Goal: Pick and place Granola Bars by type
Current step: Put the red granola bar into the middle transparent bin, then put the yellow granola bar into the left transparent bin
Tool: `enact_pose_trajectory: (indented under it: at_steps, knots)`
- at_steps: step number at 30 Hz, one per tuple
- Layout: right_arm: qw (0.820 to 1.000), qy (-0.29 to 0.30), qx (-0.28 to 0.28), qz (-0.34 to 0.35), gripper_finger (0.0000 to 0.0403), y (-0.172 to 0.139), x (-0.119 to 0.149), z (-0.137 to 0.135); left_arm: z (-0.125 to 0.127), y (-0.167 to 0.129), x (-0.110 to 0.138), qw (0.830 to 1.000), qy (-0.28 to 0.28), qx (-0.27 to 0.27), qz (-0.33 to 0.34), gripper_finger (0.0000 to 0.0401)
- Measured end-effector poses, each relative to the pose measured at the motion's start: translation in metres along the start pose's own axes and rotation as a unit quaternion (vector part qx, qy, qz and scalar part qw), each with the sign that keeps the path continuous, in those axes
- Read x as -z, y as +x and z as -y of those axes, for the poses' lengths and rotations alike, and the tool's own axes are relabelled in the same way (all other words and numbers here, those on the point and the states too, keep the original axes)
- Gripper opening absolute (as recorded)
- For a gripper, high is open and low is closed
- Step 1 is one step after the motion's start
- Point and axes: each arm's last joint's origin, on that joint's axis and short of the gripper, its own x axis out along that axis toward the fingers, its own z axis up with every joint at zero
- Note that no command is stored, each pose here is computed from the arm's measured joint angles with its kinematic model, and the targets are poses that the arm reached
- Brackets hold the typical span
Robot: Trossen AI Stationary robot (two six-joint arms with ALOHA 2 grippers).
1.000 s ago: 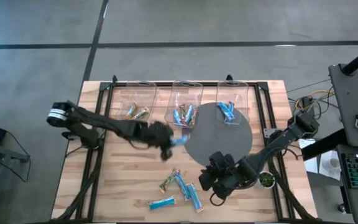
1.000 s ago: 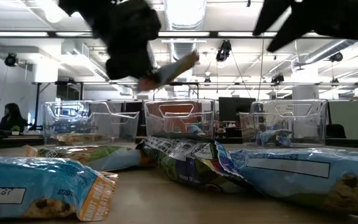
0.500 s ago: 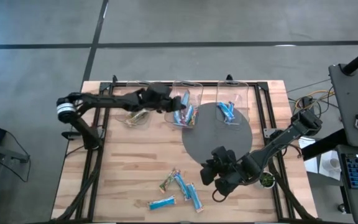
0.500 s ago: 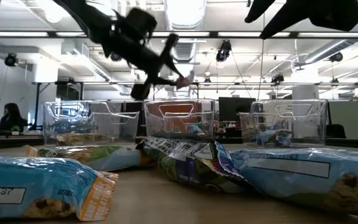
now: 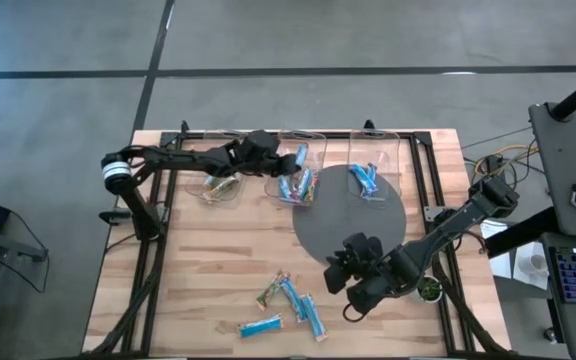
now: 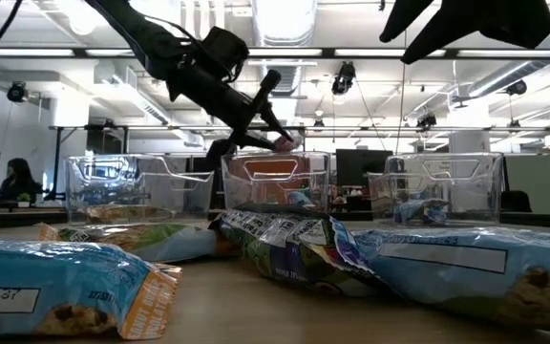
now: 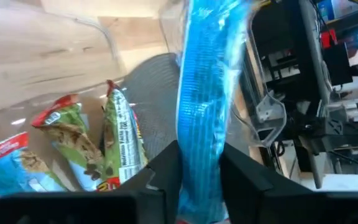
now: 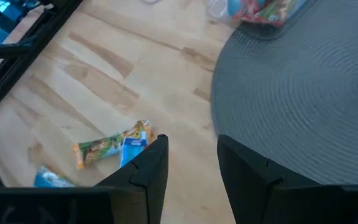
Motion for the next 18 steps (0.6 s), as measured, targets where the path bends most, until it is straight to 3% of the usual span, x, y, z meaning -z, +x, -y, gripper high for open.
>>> enact_pose_trajectory:
  at_steps: [7, 11, 15, 18]
  knots:
    - [1.000, -0.008, 0.005, 0.011, 0.0130, 0.000, -0.001, 0.001, -0.002, 0.000, 0.002, 1.000, -0.003, -0.013, -0.011, 0.0164]
    - [1.000, -0.010, 0.005, 0.016, 0.0125, 0.000, -0.001, 0.001, 0.006, -0.006, 0.006, 0.999, 0.002, 0.016, -0.040, 0.0184]
    - [1.000, -0.009, 0.005, 0.017, 0.0127, 0.000, -0.001, 0.001, 0.027, -0.019, 0.020, 0.995, 0.045, 0.055, -0.062, 0.0186]
    - [1.000, -0.001, 0.002, 0.017, 0.0130, 0.000, -0.001, 0.001, 0.049, -0.036, 0.043, 0.985, 0.109, 0.086, -0.100, 0.0186]
